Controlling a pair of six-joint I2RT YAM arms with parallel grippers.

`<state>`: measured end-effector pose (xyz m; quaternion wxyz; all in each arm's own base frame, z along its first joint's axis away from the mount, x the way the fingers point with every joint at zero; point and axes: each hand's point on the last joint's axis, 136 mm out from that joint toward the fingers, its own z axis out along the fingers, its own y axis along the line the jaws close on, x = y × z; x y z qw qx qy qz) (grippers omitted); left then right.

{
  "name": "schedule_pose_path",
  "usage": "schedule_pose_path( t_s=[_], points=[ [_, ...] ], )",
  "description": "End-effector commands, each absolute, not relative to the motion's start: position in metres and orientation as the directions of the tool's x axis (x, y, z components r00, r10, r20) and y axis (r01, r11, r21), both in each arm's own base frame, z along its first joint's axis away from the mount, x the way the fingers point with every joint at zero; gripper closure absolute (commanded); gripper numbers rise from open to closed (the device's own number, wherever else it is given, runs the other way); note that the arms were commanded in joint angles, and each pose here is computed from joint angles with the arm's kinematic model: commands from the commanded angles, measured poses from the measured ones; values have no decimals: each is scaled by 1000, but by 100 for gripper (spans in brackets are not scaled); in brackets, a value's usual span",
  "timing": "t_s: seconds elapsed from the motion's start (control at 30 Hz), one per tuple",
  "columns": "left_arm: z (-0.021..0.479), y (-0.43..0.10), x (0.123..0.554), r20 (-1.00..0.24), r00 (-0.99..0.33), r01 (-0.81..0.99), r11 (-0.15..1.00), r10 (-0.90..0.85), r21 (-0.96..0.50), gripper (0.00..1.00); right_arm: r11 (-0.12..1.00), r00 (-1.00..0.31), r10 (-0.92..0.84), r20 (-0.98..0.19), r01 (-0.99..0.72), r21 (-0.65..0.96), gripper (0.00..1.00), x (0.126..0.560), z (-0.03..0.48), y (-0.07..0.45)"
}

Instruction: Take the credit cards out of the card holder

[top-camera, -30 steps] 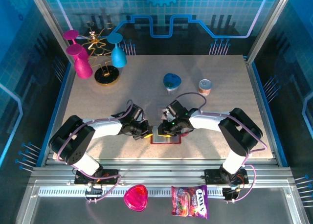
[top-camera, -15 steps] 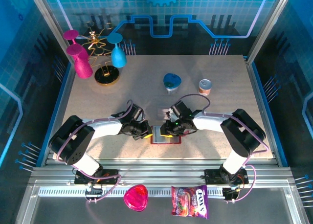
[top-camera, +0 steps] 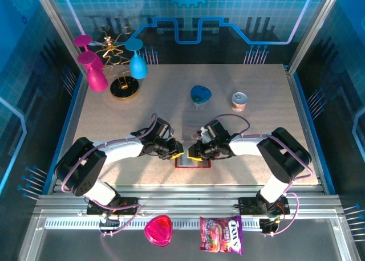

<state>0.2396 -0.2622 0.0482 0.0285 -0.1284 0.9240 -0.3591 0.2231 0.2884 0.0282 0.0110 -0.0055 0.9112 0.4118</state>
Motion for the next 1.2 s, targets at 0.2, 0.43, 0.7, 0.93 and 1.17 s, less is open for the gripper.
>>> schedule_pose_path(
  t_s=[0.2,0.43,0.7,0.93,1.17],
  points=[
    [43,-271,242,64,-966,-227,707,-250,-670,68,633,-999,33,13,31,774,71,222,22,284],
    [37,-273,242,79,-965,-236,703,-249,-671,68,624,-999,35,18,36,781,71,222,23,284],
    [35,-275,242,87,-965,-238,693,-247,-680,76,620,-999,36,26,43,783,71,221,22,284],
    [37,-276,243,87,-965,-238,687,-247,-687,81,618,-999,39,23,42,785,71,221,24,283],
    [39,-277,242,82,-966,-232,684,-245,-691,83,611,-999,42,15,38,790,71,222,29,284]
  ],
)
